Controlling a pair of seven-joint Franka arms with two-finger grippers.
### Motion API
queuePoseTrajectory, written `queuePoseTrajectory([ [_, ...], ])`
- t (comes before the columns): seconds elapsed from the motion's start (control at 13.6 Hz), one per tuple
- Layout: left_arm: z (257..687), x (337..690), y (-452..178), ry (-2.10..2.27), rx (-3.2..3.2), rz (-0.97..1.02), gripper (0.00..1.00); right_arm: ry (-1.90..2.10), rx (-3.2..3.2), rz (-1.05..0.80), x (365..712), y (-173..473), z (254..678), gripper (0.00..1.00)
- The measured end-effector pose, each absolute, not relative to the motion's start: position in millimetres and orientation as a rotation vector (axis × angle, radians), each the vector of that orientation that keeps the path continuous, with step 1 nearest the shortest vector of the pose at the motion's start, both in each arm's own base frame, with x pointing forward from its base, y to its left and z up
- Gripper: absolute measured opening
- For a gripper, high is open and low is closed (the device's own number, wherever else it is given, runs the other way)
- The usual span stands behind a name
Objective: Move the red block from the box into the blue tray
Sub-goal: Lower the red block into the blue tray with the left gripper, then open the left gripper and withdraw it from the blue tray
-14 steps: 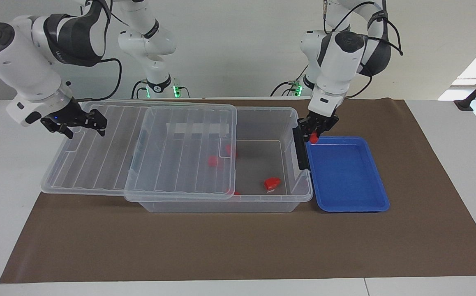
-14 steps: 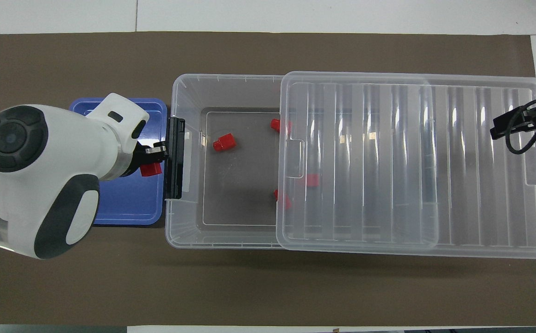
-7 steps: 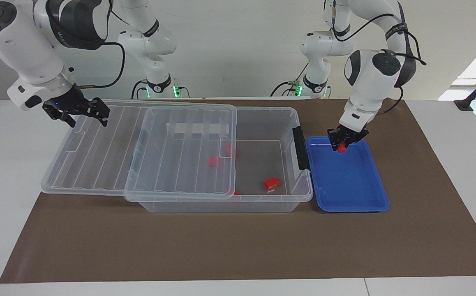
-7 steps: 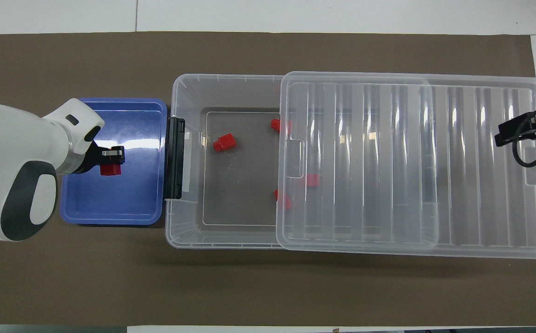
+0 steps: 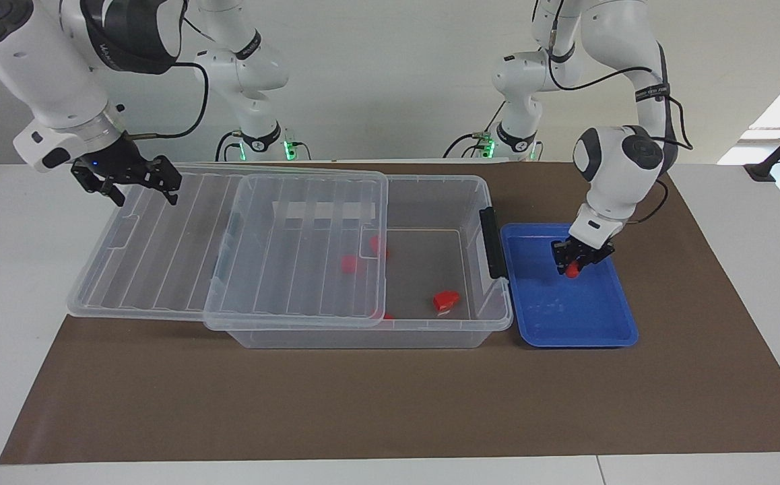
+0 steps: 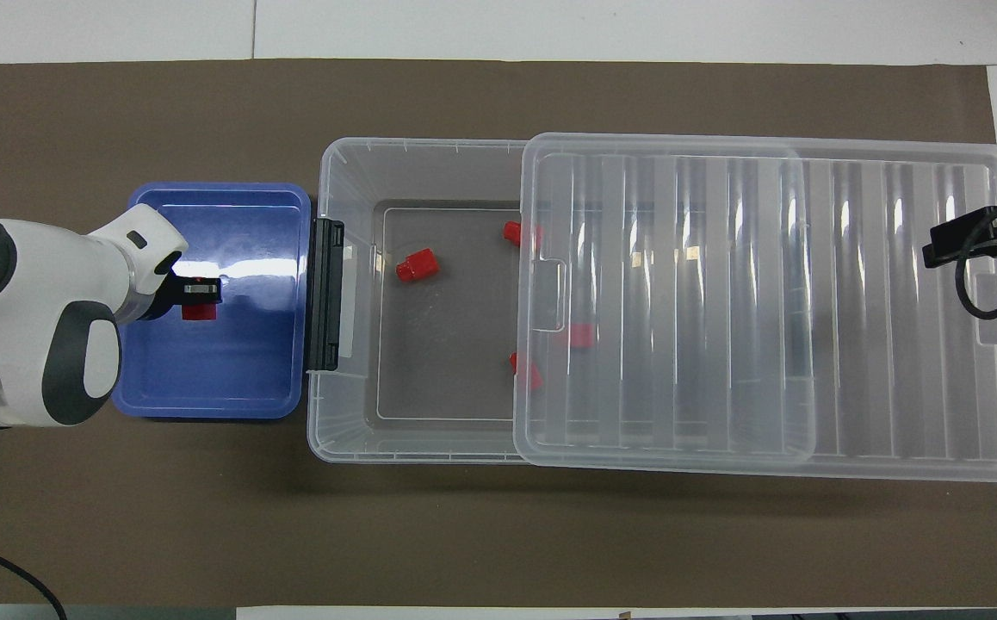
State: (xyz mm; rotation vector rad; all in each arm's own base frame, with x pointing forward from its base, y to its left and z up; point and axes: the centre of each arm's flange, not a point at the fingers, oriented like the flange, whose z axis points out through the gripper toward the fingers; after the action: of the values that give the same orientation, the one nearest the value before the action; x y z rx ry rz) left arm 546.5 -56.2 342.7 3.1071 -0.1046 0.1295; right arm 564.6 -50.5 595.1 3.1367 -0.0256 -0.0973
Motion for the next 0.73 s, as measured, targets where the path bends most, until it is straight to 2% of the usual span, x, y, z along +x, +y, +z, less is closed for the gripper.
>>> queuePoseTrajectory([
  [0.37,309.9,547.3,-55.1,-0.149,3.102,0.071,0.35,-0.052,3.136,-0.083,563.5,-52.0,598.5,1.0],
  [0.44,308.6,547.2,-55.0,-0.15,3.102,0.067,0.38,-0.052,3.136,-0.083,563.5,-51.8,598.4,1.0],
  [0.73,329.8,552.8,-44.8,-0.122,3.106,0.067,0.87,-0.05,3.136,-0.084,563.6,-51.1,598.3,1.0],
])
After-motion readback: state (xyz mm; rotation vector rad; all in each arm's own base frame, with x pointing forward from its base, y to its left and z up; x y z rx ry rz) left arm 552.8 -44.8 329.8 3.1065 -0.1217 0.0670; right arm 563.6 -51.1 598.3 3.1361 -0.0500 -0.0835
